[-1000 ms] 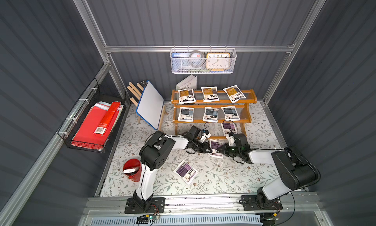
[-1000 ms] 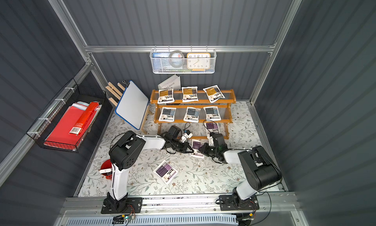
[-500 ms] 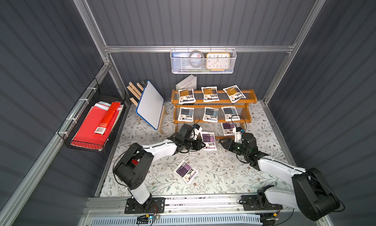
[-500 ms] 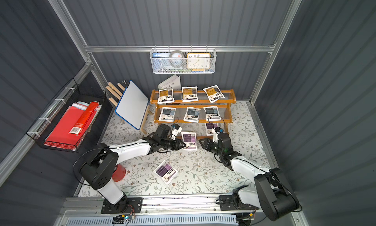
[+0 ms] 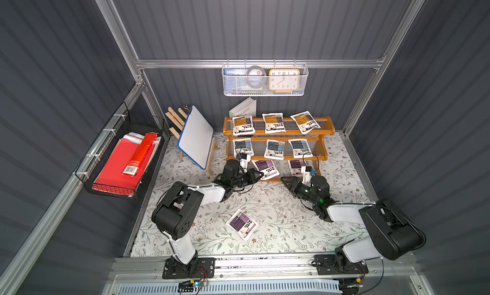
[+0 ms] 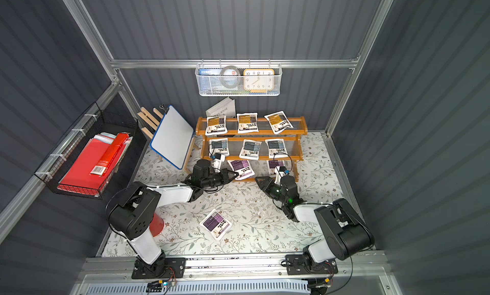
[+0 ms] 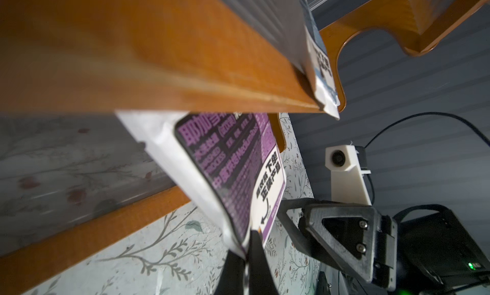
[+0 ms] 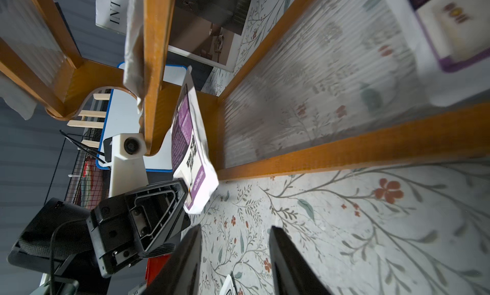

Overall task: Place the bagged coffee beans on the shelf by color
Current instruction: Pick up the bagged coffee beans at the center of the board.

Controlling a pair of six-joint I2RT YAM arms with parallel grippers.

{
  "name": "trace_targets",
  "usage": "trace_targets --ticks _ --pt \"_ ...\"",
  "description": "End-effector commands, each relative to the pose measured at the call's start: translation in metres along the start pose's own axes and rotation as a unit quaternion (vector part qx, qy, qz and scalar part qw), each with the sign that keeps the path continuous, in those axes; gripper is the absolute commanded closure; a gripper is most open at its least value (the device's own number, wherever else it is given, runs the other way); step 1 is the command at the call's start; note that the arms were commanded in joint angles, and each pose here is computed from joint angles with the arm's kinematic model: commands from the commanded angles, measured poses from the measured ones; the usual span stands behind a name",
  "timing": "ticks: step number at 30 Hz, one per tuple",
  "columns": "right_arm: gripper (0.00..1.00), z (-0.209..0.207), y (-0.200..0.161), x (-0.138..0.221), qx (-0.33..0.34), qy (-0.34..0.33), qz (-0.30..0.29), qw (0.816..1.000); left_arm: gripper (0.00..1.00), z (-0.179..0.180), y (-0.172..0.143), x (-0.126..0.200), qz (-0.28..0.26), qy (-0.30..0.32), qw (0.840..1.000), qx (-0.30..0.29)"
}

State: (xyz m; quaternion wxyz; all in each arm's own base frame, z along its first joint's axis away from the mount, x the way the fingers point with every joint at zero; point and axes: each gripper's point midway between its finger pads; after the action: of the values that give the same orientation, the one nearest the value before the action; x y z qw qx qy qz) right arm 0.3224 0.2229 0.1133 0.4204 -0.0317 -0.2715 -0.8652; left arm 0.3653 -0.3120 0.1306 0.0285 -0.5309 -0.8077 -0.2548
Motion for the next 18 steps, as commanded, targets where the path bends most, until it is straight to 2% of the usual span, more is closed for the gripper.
trace_targets --ticks 1,8,12,15,18 --pt "0.54 0.029 0.012 -0.01 0.005 0.047 -0.021 0.999 1.0 -0.006 0.001 -0.006 0.005 -0.016 1.0 0.018" --pt "0.56 0.04 0.007 -0.026 0.003 0.065 -0.016 0.998 1.0 -0.007 -0.004 -0.008 0.013 -0.012 1.0 0.014" --pt "0.61 0.045 0.007 -0.037 0.002 0.074 -0.015 0.997 1.0 -0.011 -0.008 -0.009 0.025 -0.011 1.0 0.004" --pt "0.69 0.047 0.011 -0.041 -0.004 0.082 -0.025 0.996 1.0 -0.01 -0.012 -0.009 0.037 -0.005 0.999 0.0" --pt "0.85 0.05 0.015 -0.042 -0.007 0.095 -0.034 0.995 1.0 -0.007 -0.016 -0.007 0.046 0.003 0.999 -0.002"
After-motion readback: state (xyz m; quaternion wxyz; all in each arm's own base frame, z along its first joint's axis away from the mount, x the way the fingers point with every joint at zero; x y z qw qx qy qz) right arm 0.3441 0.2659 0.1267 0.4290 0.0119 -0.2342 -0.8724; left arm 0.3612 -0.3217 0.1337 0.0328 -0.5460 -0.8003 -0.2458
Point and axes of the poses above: each gripper's point midway between its finger pads, its own x axis back along the fingers, its own z axis along the line the jaws close on, y = z × x, and after that the axes turned 6 degrees about x, right-handed
